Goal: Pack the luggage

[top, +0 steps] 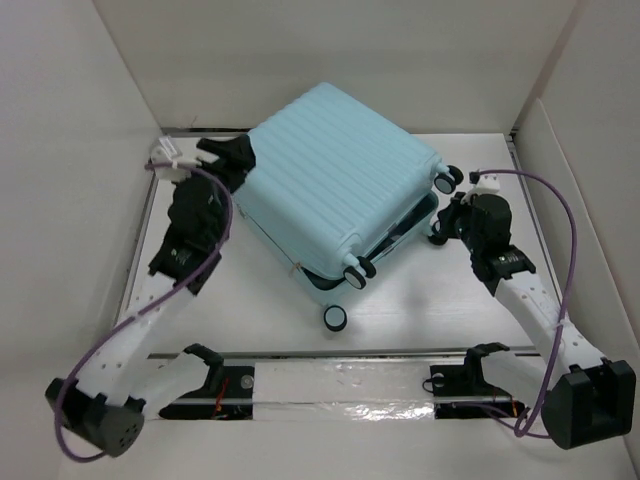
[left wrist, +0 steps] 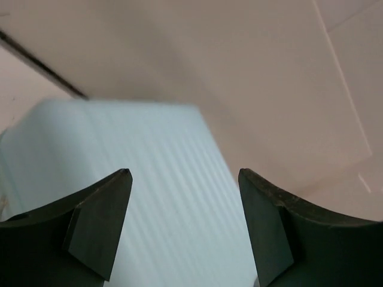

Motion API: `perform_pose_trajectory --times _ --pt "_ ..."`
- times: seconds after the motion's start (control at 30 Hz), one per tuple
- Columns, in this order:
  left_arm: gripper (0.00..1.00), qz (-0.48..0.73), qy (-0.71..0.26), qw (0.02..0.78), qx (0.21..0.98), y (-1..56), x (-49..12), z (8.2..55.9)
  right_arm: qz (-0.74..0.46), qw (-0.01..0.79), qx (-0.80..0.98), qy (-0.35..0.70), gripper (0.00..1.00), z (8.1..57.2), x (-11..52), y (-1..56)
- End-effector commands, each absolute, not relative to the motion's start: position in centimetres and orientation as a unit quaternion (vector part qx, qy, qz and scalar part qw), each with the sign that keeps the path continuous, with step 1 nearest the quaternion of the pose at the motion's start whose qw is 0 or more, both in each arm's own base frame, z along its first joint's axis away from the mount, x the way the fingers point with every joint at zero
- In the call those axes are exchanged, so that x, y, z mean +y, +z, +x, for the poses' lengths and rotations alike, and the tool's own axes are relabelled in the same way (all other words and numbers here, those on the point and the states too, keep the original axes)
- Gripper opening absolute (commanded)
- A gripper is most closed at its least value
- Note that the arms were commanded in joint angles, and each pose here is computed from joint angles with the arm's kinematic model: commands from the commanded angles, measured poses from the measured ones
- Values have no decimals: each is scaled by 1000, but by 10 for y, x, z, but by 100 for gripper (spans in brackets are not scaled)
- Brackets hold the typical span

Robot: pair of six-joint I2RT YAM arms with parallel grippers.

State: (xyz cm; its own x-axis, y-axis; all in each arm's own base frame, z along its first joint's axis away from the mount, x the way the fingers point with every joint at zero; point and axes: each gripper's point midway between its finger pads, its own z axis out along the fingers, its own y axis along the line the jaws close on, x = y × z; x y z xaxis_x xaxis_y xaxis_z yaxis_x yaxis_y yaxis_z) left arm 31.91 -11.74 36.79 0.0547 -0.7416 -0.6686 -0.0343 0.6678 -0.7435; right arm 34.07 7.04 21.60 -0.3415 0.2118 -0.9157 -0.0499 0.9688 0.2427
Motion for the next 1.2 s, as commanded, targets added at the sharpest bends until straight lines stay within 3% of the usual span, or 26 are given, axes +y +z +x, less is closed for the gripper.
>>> perform_pose_trajectory --times 0.0,0.1,0.27,0.4,0.67,0.87,0.97,1.07,1.17 --pt "69 -245 -323 621 671 359 -137 398 52 553 821 130 0 345 76 197" --pt "68 -249 -326 579 705 326 -131 443 51 541 828 141 0 343 85 179" --pt "69 -298 -262 591 702 308 -55 491 54 524 838 143 0 338 95 152" --pt "68 -282 -234 519 772 254 -17 546 59 517 843 135 0 343 99 137" --pt "68 -286 -285 447 798 180 -25 568 57 520 842 129 0 381 108 138" --pt "67 -274 -333 420 799 150 -74 551 30 522 838 155 0 412 134 143" --pt "66 -283 -375 421 776 143 -94 520 12 523 835 169 0 436 152 150" --pt "66 -273 -407 427 760 145 -125 467 -17 538 821 189 0 463 177 179" --pt "66 -262 -378 453 764 141 -140 411 -55 509 835 200 0 484 201 174"
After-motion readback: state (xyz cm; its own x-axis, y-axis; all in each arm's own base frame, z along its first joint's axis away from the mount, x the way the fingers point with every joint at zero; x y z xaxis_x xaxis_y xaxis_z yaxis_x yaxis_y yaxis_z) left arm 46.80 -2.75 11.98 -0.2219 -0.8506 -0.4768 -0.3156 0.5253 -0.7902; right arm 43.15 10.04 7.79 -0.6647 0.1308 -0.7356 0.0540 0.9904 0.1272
